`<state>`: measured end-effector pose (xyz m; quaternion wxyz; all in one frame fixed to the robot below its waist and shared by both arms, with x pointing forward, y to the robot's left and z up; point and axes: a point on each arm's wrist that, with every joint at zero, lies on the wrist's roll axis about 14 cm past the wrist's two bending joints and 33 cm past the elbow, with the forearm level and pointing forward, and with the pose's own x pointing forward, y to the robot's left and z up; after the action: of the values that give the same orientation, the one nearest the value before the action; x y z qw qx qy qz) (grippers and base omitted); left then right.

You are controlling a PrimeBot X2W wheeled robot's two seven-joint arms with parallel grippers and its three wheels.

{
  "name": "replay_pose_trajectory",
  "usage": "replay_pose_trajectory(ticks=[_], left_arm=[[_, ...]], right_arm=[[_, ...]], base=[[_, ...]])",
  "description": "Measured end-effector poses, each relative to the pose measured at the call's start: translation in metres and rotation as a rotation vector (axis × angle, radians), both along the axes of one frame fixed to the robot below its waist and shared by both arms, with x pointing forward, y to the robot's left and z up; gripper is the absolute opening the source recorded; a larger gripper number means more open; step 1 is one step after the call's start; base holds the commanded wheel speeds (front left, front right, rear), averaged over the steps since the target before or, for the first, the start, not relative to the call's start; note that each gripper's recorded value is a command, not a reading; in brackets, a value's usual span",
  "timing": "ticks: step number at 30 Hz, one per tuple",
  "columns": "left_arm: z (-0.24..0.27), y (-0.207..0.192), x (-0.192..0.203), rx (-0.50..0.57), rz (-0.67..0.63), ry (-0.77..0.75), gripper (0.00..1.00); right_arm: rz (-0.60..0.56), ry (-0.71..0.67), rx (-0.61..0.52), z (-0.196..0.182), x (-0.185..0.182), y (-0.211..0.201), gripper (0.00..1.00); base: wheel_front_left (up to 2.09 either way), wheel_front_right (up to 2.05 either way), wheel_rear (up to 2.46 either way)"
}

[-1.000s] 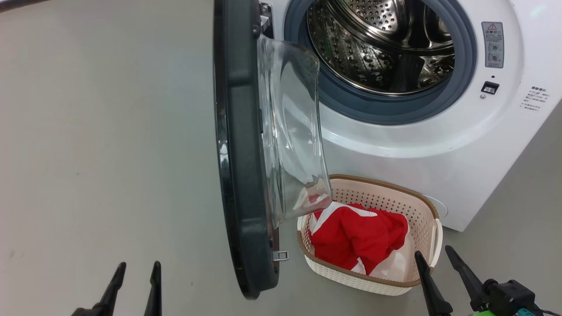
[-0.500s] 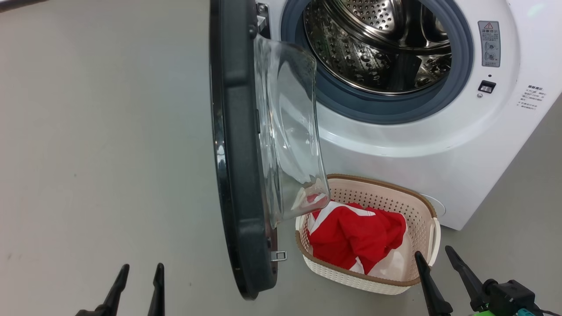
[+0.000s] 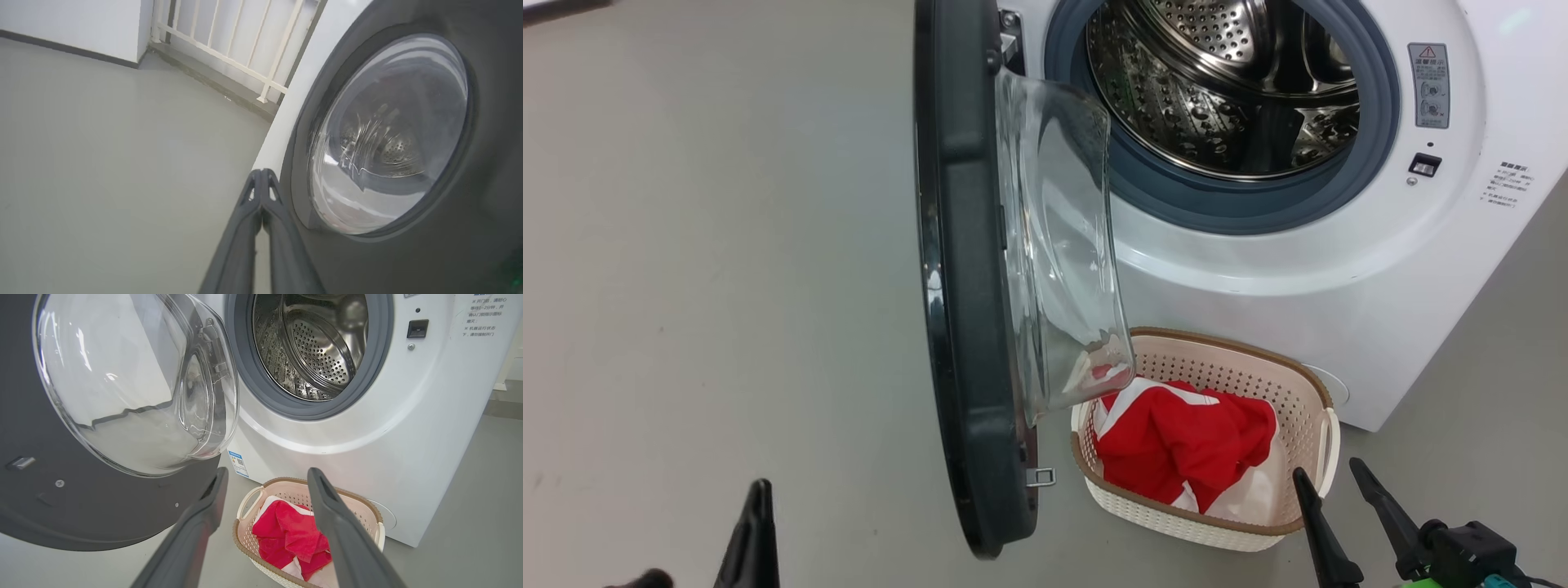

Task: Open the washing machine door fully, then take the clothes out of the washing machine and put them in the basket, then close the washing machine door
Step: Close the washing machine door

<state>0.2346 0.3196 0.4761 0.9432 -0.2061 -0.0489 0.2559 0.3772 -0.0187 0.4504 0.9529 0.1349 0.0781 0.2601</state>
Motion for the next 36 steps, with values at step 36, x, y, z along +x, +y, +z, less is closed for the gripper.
replay_pose_trajectory(ticks=[36], left_arm=[[0.054, -0.093, 0.070, -1.026, -0.651, -0.211, 0.00]], right_arm=[[-0.087, 0.026, 0.005, -0.010, 0.007, -0.027, 1.00]], base=[[0.00, 0.00, 0.00]])
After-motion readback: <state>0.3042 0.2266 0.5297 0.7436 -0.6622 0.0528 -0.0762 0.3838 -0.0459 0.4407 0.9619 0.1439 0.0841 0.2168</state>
